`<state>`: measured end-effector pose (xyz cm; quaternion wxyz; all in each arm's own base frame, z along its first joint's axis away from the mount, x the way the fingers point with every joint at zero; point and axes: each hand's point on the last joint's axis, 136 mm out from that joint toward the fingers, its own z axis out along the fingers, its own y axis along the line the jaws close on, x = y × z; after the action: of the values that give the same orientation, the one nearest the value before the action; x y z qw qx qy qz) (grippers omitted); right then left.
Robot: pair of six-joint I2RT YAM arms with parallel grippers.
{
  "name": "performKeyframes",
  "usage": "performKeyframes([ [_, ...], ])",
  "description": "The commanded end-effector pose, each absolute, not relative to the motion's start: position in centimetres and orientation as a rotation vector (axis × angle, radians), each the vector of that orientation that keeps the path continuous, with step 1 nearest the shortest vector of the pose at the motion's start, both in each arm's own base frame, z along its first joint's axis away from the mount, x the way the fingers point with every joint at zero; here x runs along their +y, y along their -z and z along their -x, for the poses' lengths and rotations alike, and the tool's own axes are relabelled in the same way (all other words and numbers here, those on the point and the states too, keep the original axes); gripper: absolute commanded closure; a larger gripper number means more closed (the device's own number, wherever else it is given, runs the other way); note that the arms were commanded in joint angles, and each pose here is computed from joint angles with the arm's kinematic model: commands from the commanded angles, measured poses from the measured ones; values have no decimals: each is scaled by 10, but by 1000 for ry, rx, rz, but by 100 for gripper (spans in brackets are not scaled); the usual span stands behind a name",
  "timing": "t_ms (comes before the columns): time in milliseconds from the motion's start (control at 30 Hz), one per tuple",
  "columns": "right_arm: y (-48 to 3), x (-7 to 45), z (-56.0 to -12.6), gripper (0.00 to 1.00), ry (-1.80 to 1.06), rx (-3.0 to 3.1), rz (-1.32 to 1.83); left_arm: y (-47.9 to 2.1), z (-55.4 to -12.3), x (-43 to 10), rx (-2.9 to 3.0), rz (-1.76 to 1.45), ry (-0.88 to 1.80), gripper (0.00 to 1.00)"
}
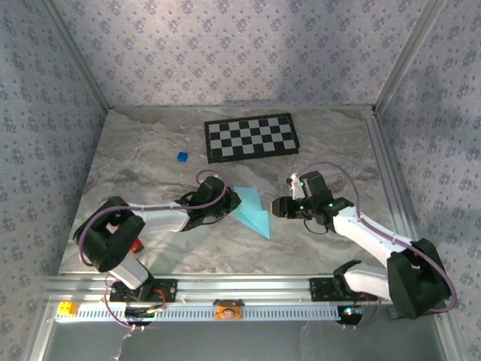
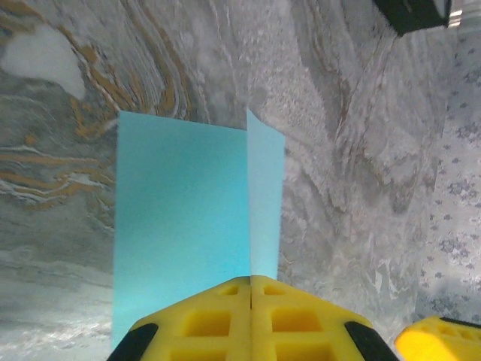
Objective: Fold a paper plane with a square sheet of paper (pick it up from the middle)
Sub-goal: Fourth fold the wing at the center of the table.
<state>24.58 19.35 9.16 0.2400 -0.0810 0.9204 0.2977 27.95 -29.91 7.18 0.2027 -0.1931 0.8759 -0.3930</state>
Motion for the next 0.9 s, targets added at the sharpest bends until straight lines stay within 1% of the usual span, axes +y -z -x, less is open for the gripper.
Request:
performKeyframes([
  [0,-89,193,-249,50,-727,2455,280,-76,-282,-287,2424,578,1034,94],
  [33,-90,196,-248,45,-719,2433,309,-76,-282,-289,2427,573,1039,94],
  [133,-93,207,-244,44,-696,2356,412,-76,-282,-295,2437,564,1067,94],
  [333,-93,208,-238,46,-543,2238,539,-77,-283,-300,2439,554,1084,94],
  [633,-81,215,-221,52,-466,2178,692,-77,-282,-306,2466,528,1094,93],
  [767,-76,218,-215,52,-459,2163,726,-78,-281,-306,2469,520,1097,91],
  [867,-74,221,-211,53,-456,2152,775,-79,-281,-310,2477,501,1107,86],
])
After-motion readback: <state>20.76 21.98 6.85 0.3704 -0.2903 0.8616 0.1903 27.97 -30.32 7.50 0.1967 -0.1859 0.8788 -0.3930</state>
